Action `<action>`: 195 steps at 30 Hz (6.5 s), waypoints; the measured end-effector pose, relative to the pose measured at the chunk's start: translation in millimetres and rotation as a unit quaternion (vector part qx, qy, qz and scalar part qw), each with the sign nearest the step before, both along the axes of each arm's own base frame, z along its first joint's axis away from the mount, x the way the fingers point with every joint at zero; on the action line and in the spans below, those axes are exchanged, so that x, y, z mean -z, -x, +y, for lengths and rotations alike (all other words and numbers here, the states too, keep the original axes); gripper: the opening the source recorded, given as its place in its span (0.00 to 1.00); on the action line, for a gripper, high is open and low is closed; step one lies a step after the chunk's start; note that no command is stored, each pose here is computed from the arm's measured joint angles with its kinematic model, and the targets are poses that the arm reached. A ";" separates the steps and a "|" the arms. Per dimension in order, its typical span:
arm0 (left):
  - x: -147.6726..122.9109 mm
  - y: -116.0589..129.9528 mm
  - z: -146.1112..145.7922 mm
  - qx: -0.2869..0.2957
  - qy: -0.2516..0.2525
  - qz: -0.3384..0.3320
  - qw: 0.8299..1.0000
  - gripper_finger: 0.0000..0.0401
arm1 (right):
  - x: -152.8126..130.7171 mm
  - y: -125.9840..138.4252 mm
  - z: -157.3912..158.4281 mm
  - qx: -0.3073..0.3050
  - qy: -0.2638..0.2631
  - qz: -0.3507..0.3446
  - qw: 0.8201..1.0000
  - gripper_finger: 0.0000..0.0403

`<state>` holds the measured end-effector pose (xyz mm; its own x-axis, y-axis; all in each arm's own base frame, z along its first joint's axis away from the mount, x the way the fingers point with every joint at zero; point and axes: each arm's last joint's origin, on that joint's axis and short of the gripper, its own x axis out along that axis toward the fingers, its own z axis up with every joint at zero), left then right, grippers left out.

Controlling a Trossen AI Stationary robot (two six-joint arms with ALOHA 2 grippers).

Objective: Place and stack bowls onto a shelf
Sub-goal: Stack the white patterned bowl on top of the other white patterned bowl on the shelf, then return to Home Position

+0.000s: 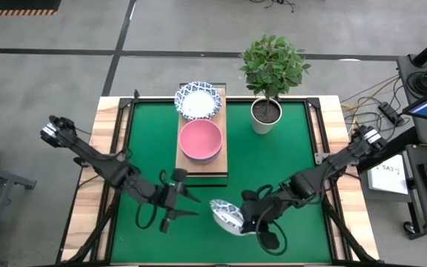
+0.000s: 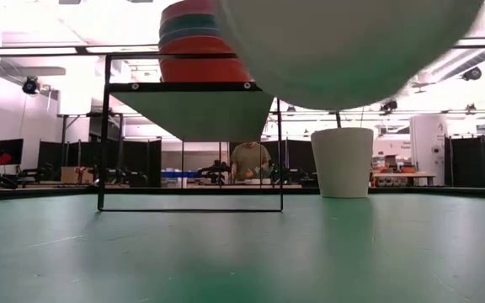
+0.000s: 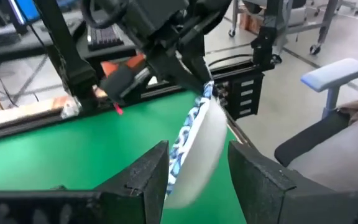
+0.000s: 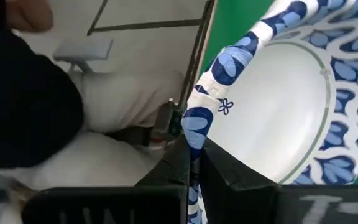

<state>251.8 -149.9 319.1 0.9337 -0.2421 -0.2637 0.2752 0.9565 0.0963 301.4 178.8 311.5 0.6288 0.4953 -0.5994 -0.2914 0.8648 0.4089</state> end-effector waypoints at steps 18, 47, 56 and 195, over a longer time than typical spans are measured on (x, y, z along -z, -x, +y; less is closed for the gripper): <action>22.4 -32.3 -12.0 -0.015 -0.009 0.037 0.999 0.51 | -2.2 -15.5 -12.5 -0.084 0.042 -0.075 0.993 0.02; -58.6 5.3 -24.8 0.082 -0.103 0.041 0.990 0.00 | -73.2 38.1 -52.8 -0.033 0.065 -0.181 0.981 0.40; -150.6 37.0 22.9 -0.114 -0.313 0.079 0.940 0.00 | -77.7 67.6 -65.4 -0.067 0.108 -0.231 0.964 0.40; 141.8 154.7 149.1 -0.148 0.123 -0.175 0.966 0.19 | 138.9 205.1 -174.6 0.104 0.114 -0.420 0.894 0.15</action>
